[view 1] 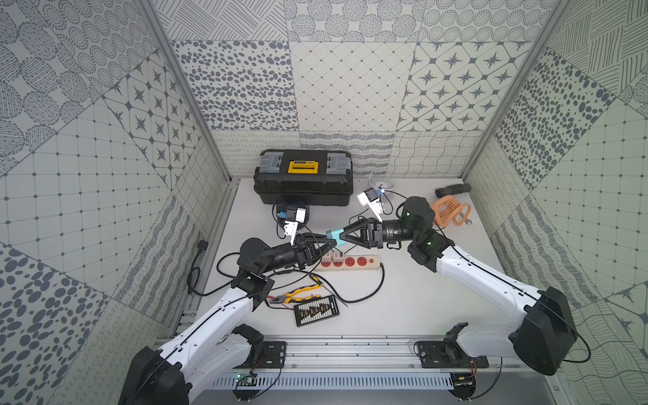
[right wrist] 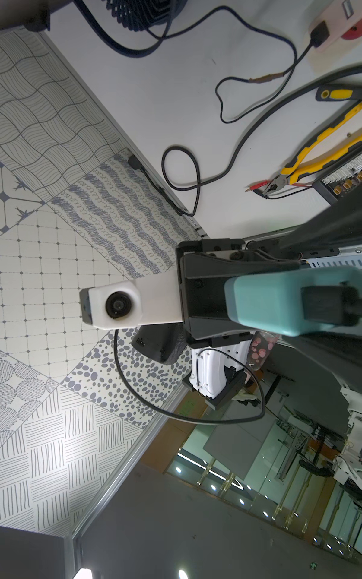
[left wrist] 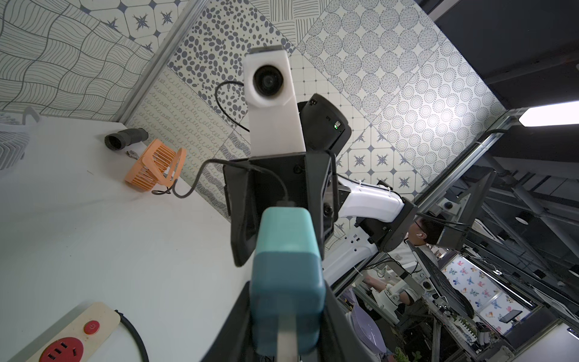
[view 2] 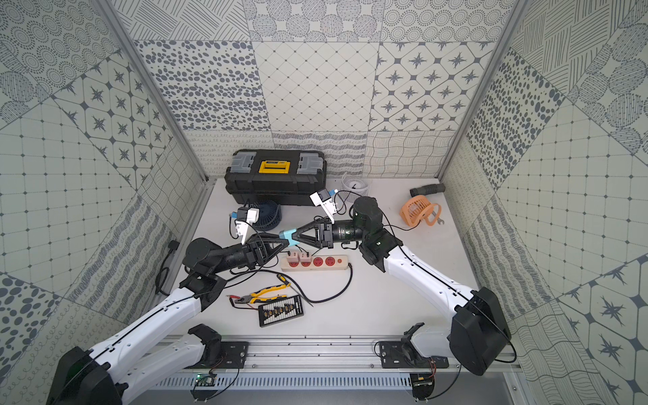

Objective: Plug the desk fan into the power strip
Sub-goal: Pick up the plug from the center of the board.

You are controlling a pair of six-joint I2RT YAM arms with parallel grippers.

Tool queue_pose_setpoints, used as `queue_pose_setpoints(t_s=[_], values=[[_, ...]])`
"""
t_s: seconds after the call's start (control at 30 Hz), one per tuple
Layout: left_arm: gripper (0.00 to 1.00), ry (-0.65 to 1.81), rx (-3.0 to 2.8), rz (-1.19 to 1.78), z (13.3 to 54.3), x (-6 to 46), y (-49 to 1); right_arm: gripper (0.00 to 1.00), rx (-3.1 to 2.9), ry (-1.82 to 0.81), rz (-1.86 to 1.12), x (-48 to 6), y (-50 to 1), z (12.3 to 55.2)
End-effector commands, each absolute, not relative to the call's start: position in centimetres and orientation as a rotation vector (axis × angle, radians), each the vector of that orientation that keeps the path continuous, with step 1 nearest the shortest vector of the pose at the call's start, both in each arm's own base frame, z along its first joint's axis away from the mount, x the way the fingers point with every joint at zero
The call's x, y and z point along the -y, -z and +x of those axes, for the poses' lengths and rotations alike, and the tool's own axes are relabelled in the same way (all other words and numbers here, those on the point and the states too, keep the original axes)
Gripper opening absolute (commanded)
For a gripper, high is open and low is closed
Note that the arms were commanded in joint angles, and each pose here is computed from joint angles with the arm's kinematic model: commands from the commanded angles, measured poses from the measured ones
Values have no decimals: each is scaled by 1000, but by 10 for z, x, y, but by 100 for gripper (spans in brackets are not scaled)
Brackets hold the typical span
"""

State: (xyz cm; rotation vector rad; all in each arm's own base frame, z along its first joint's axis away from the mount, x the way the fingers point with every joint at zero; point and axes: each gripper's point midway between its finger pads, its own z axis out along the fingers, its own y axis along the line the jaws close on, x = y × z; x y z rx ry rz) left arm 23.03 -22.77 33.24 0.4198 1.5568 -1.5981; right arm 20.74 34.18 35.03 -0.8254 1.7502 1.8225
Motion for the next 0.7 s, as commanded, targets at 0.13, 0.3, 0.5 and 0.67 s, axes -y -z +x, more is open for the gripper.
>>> queue_pose_setpoints(t_s=[0.13, 0.3, 0.5, 0.67], values=[[0, 1578, -1517, 463, 227, 229, -335, 31, -1635, -1850, -951, -344, -369, 191], [9, 1554, -1566, 425, 234, 228, -321, 11, -1621, -1805, -974, -338, -369, 187], [64, 1232, -1903, 121, 265, 198, -237, 6, -1733, -1536, -944, -312, -334, 211], [69, 1053, -2083, -46, 263, 172, -182, 0, -1863, -1094, -1011, -279, -273, 240]])
